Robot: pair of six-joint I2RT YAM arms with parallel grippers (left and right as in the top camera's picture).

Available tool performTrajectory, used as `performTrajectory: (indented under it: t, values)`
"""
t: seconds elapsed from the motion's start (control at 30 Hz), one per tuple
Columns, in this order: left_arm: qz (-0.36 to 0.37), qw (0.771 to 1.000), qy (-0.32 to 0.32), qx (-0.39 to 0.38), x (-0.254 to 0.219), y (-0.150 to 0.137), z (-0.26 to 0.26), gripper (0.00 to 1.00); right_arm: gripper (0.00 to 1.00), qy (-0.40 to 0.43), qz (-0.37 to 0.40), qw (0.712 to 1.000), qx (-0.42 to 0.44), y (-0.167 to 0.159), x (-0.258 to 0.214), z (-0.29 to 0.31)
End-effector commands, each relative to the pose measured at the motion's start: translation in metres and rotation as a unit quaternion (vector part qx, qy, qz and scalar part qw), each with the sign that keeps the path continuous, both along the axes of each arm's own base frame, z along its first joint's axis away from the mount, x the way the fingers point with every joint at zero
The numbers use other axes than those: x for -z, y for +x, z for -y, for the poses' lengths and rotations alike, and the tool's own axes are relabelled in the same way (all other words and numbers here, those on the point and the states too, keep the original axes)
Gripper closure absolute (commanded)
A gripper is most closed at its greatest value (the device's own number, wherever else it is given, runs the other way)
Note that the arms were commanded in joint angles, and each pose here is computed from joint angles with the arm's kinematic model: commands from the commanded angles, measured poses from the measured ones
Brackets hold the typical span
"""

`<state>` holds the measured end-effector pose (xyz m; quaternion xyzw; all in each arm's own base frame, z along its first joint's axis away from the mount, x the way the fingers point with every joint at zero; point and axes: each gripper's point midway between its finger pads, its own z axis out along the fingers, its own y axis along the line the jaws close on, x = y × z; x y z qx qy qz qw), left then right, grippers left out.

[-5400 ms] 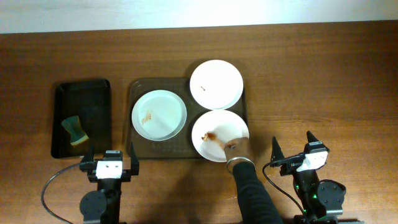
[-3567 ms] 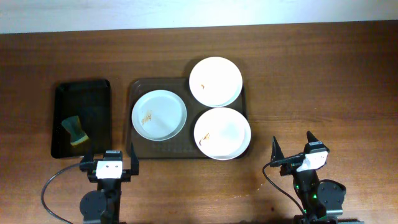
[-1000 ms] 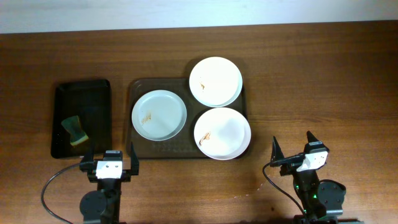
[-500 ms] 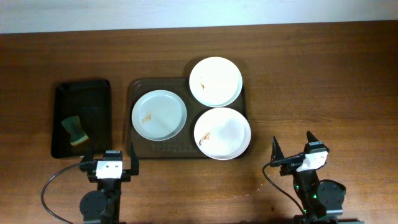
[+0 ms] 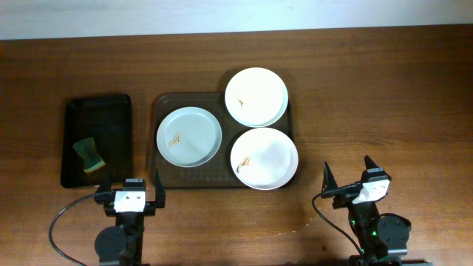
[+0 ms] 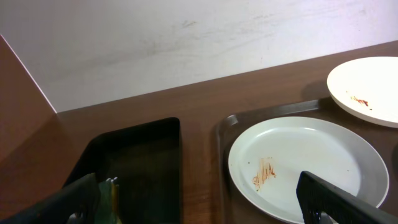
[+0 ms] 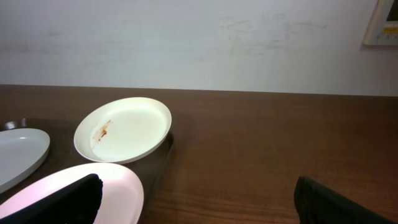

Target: Clean dirty plates on tray and stack at the side

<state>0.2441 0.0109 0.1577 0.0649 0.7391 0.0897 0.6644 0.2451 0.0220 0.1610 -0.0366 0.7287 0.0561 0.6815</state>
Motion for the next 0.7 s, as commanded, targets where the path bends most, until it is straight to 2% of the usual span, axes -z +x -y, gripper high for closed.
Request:
performTrajectory:
  t: [0.0,0.17,0.23,0.33,0.57,0.63,0.67]
  values:
    - [0.001,1.0,0.006,0.008,0.001,0.0,0.003,0.01,0.02,0.002,-0.001,1.0,-0.002,0.0,0.002,-0.001]
    - [0.001,1.0,0.006,0.008,0.001,0.0,0.003,0.01,0.02,0.002,0.002,1.0,-0.006,0.0,0.001,-0.002]
    - [0.001,1.0,0.006,0.008,0.001,0.0,0.003,0.01,0.02,0.001,-0.001,1.0,0.021,0.001,0.002,0.008]
    - [0.001,1.0,0.006,0.008,0.001,0.0,0.003,0.01,0.02,0.06,-0.001,0.998,0.02,0.001,-0.001,0.006]
    - [0.005,1.0,0.006,0.009,0.0,0.0,0.003,0.01,0.02,0.085,0.004,0.996,-0.015,-0.001,-0.006,-0.006]
    - [0.005,0.999,0.003,0.034,0.0,0.0,0.012,0.01,0.02,0.113,0.001,0.994,-0.014,-0.001,-0.009,-0.006]
    - [0.009,0.997,0.0,0.075,-0.002,0.0,0.026,0.01,0.02,0.114,0.0,0.993,-0.014,-0.003,-0.017,-0.006]
